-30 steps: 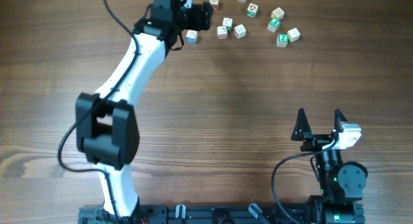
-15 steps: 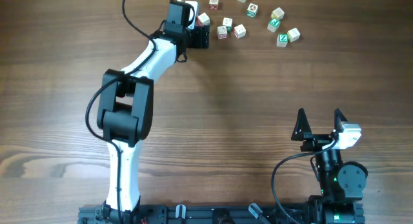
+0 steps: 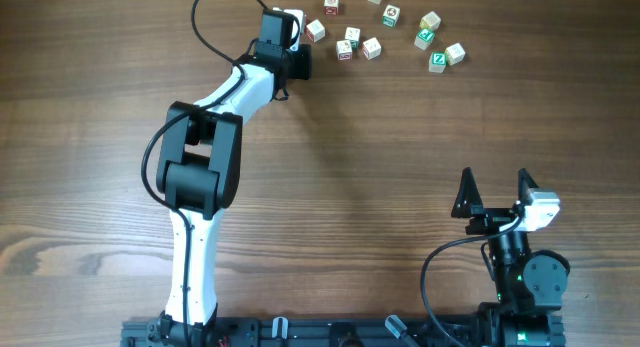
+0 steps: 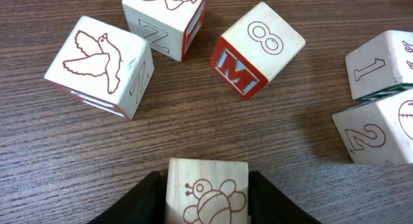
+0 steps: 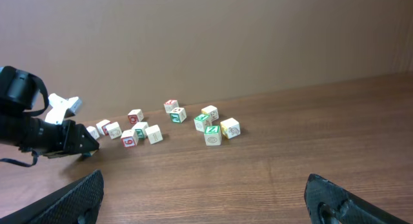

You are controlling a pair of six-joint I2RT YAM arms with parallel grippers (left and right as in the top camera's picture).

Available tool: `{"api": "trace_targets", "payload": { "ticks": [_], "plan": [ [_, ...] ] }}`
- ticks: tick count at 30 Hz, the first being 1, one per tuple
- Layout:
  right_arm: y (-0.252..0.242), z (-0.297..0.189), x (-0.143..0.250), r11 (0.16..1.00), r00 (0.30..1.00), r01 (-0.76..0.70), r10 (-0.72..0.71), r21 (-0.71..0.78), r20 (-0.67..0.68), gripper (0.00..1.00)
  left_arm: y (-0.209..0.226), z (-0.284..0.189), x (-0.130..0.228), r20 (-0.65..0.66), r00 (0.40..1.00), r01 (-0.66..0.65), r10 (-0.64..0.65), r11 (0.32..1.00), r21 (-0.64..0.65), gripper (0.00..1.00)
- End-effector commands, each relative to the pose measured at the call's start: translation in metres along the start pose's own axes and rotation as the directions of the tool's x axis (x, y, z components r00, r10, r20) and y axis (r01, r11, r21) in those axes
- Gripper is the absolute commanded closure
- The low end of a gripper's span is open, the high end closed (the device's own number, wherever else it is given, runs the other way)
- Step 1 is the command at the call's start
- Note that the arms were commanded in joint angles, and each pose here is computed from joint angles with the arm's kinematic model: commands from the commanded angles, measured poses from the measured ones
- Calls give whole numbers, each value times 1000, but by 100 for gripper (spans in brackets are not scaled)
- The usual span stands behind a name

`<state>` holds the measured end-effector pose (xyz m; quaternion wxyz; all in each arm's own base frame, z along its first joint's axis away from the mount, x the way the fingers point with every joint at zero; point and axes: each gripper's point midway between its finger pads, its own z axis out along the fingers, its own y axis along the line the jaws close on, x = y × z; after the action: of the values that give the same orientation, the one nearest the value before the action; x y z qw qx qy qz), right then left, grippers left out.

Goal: Form a horizontal line
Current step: 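Grasp the red-lettered 'U' block with the left gripper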

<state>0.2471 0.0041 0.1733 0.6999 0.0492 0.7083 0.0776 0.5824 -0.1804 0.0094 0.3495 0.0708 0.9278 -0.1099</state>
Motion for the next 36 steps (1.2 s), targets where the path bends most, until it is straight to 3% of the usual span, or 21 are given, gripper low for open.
{"api": "trace_targets", "payload": {
  "ticks": [1,8,11,16,19,21,24,26,29,36],
  "plan": [
    [-1,0,-2,1000,1000,-6,6,8,9,0,0,1,-2,-1,1000,2,-2,1000,-8,59],
    [-1,0,-2,1000,1000,-6,6,8,9,0,-28,-44,-29,22,1000,2,-2,1000,19,61],
    [-1,0,-2,1000,1000,-6,6,8,9,0,-34,-65,-30,-9,998,60,-60,998,7,60],
    [-1,0,-2,1000,1000,-6,6,8,9,0,-43,-87,9,-173,946,267,-274,961,-64,60],
    [-1,0,-2,1000,1000,-6,6,8,9,0,-52,-86,35,-244,926,272,-289,957,-99,61],
    [-1,0,-2,1000,1000,-6,6,8,9,0,-57,-83,39,-235,931,259,-279,959,-114,46],
    [-1,0,-2,1000,1000,-6,6,8,9,0,-65,-78,20,-164,949,263,-271,962,-71,0],
    [-1,0,-1,1000,1000,-6,6,8,8,0,-60,-75,1,-85,957,271,-276,960,-66,0],
    [-1,0,-2,1000,1000,-6,6,8,9,0,-32,-74,-15,15,959,281,-282,946,-161,0],
    [-1,0,-1,1000,1000,-6,6,8,8,0,-3,-39,1,13,953,301,-304,933,-195,3]
  ]
}}
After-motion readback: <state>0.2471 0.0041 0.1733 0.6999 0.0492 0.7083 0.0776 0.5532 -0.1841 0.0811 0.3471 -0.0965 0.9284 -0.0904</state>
